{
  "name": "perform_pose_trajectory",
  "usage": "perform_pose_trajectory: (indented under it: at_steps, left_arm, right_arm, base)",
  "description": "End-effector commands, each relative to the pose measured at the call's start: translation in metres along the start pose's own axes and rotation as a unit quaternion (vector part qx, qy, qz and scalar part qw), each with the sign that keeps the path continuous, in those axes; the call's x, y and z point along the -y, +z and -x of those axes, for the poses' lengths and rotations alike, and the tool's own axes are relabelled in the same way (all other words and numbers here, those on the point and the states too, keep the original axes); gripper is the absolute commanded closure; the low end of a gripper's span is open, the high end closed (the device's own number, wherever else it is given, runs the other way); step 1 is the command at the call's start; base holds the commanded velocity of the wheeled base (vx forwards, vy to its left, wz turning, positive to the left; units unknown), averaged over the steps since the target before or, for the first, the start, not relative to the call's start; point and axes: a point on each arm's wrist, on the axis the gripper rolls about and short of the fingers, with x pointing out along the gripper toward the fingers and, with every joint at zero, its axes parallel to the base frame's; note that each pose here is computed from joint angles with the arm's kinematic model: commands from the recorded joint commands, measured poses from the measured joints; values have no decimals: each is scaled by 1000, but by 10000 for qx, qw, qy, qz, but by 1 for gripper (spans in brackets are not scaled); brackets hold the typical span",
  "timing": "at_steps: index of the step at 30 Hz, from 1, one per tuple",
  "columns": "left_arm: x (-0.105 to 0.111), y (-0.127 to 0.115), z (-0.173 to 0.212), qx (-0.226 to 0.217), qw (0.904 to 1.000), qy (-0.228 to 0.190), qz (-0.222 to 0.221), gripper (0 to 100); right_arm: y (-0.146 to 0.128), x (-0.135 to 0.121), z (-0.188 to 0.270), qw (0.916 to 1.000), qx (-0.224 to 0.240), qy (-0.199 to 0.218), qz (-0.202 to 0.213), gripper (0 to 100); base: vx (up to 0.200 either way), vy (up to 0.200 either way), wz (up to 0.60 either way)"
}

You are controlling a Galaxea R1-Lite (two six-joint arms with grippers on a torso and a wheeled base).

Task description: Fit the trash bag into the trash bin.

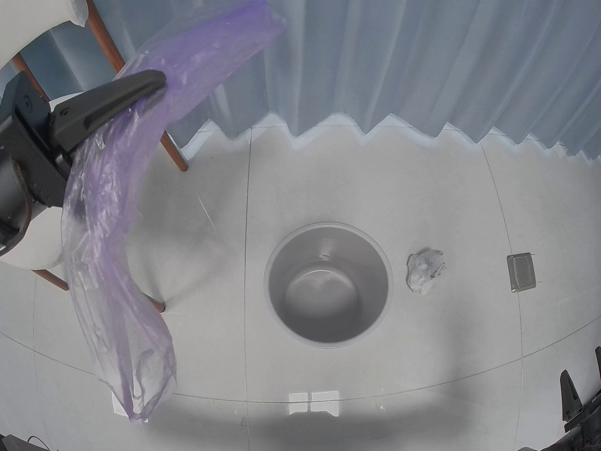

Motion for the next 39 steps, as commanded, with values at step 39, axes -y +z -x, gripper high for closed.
perform_pose_trajectory:
  at_steps: [39]
  left_arm:
    - [-37, -7, -22, -237, 9921, 159, 1222, 100]
  right_arm:
    - [-5, 0, 0, 10000, -8, 19, 0, 0]
  base:
    - [0, 0, 0]
